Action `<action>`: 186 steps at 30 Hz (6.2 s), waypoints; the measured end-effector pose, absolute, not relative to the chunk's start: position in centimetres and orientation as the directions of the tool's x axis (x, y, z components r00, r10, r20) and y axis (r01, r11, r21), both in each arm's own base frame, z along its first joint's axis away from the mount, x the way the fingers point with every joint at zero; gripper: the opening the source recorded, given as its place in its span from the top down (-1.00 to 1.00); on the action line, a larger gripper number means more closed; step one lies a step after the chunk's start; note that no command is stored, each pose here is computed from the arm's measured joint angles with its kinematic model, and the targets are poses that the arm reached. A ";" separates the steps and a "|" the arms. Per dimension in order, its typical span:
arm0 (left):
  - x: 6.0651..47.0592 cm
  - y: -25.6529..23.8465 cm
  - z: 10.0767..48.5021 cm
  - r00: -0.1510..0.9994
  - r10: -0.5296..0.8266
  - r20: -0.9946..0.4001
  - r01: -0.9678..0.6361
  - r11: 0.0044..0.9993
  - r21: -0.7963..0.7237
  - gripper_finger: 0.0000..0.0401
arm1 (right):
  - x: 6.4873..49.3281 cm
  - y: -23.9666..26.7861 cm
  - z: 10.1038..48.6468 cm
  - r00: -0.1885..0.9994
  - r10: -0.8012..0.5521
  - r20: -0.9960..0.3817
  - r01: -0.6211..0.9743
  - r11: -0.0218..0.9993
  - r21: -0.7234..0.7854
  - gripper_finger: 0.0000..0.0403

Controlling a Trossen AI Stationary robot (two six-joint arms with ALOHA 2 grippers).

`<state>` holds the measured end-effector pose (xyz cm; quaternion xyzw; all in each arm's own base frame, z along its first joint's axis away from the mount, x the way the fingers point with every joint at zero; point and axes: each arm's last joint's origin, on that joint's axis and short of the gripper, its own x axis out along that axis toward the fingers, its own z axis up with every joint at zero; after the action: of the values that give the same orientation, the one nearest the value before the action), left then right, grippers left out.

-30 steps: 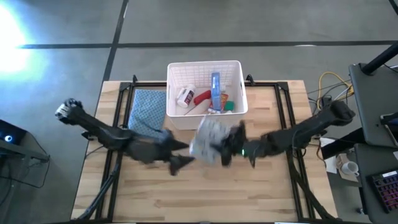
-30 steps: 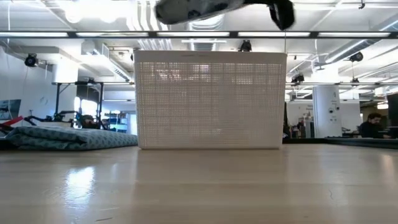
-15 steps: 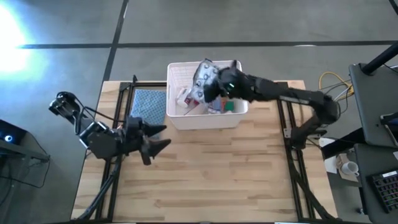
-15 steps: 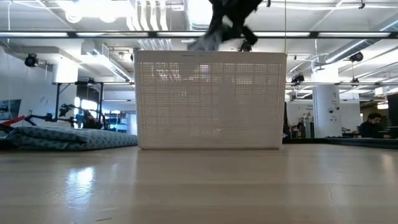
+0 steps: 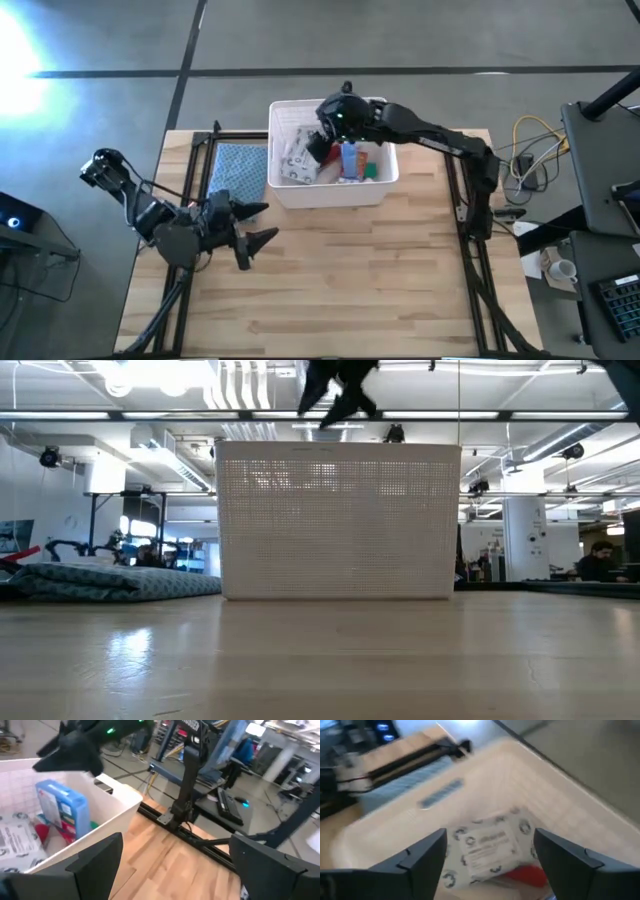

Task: Pick & place medical supplies in basket/bin
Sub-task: Return to Home Position

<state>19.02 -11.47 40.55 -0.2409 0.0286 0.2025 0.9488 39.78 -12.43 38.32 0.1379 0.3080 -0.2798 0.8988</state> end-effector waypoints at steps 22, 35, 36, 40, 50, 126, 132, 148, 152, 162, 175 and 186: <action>17.2 -4.0 31.6 0.949 0.246 -0.198 -0.305 0.873 -0.380 -0.71 | 23.4 4.5 37.9 0.697 -0.232 -0.678 0.467 0.865 0.185 -0.46; 10.8 -2.1 29.0 0.998 0.055 0.007 -0.046 0.891 -0.452 -0.71 | 18.0 6.7 34.6 0.960 0.094 -0.265 0.052 0.866 0.498 -0.50; 10.5 -2.0 28.6 0.999 0.024 0.028 -0.009 0.891 -0.455 -0.71 | 17.9 6.7 34.0 0.973 0.115 -0.200 -0.004 0.875 0.485 -0.50; 10.2 -1.9 26.5 0.994 0.005 0.107 0.046 0.883 -0.466 -0.71 | 17.8 6.4 31.6 0.981 0.182 0.064 -0.192 0.895 0.403 -0.48; 9.4 -2.1 23.2 0.950 -0.151 0.274 0.236 0.921 -0.311 -0.71 | 17.0 5.6 26.5 0.956 0.222 0.189 -0.280 0.882 0.380 -0.47; 9.7 0.3 16.8 0.999 0.027 0.027 -0.012 0.886 -0.463 -0.71 | 9.7 0.6 17.2 0.991 0.118 0.058 -0.131 0.935 0.329 -0.50; 9.8 0.3 16.8 0.999 0.029 0.020 -0.017 0.886 -0.463 -0.71 | 9.6 1.4 17.2 0.978 0.200 0.059 -0.208 0.921 0.329 -0.50; 10.8 0.3 15.2 0.985 0.029 -0.172 -0.105 0.884 -0.456 -0.71 | 9.6 2.0 17.0 0.966 0.254 0.040 -0.253 0.909 0.330 -0.52; 11.1 0.3 14.8 0.975 0.028 -0.219 -0.127 0.883 -0.452 -0.71 | 9.6 2.0 17.0 0.966 0.254 0.043 -0.254 0.909 0.330 -0.52; 11.5 0.3 13.8 0.946 0.027 -0.324 -0.176 0.882 -0.438 -0.71 | 9.6 2.0 17.0 0.967 0.253 0.043 -0.253 0.910 0.330 -0.48; 11.8 0.3 12.8 0.909 0.026 -0.416 -0.218 0.880 -0.421 -0.71 | 9.6 2.0 17.0 0.967 0.253 0.043 -0.252 0.910 0.330 -0.51; 11.9 0.3 12.5 0.897 0.026 -0.441 -0.230 0.880 -0.415 -0.71 | 9.6 2.0 17.0 0.967 0.253 0.043 -0.252 0.910 0.330 -0.50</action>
<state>11.86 0.34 12.55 -0.2352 0.2165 0.0676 0.9451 9.59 1.96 17.04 0.1688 0.0002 0.1292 0.9771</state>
